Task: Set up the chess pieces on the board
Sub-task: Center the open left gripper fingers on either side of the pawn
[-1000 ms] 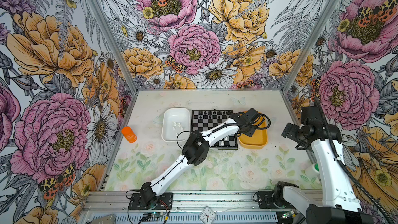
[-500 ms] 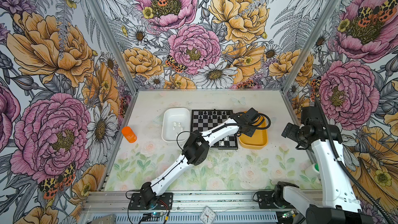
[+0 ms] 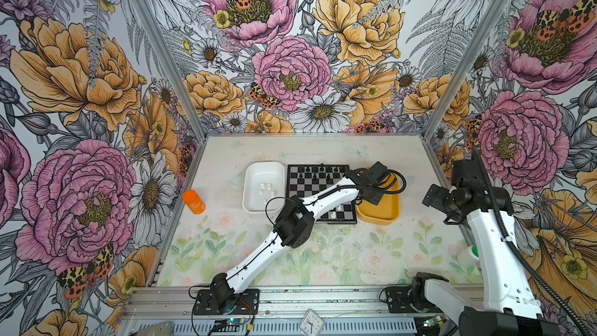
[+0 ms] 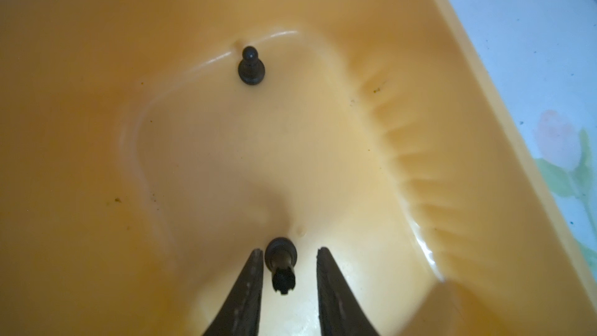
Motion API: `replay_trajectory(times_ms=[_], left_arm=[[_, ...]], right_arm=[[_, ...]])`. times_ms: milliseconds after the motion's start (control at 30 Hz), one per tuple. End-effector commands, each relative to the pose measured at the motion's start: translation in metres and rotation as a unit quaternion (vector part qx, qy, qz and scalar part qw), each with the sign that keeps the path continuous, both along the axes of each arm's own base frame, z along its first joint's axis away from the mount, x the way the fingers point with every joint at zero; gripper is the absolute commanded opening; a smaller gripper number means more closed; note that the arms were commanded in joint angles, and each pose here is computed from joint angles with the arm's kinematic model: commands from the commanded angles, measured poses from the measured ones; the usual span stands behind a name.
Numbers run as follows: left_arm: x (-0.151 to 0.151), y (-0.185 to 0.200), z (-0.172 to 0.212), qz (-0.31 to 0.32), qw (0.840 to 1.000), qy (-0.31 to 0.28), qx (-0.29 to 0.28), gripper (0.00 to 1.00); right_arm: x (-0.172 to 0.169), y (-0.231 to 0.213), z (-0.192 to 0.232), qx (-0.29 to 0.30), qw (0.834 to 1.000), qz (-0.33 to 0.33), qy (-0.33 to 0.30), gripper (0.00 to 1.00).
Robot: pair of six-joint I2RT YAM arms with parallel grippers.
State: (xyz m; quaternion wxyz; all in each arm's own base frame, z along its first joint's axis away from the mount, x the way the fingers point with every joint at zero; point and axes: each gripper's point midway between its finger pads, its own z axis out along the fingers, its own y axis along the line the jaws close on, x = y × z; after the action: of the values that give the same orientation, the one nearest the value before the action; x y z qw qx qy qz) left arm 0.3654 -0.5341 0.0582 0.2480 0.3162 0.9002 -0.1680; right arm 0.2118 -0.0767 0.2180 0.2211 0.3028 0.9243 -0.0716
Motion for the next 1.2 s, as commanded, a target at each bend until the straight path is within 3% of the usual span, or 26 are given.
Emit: replay_trajectory(times_ms=[0, 1167], left_arm=[[0.004, 0.004, 0.001, 0.003, 1.0, -0.007, 0.005, 0.31], [0.012, 0.01, 0.025, 0.011, 0.999, -0.045, 0.012, 0.29]], right_arm=[[0.001, -0.004, 0.006, -0.011, 1.0, -0.002, -0.013, 1.0], [-0.004, -0.003, 0.003, -0.011, 1.0, -0.001, -0.014, 1.0]])
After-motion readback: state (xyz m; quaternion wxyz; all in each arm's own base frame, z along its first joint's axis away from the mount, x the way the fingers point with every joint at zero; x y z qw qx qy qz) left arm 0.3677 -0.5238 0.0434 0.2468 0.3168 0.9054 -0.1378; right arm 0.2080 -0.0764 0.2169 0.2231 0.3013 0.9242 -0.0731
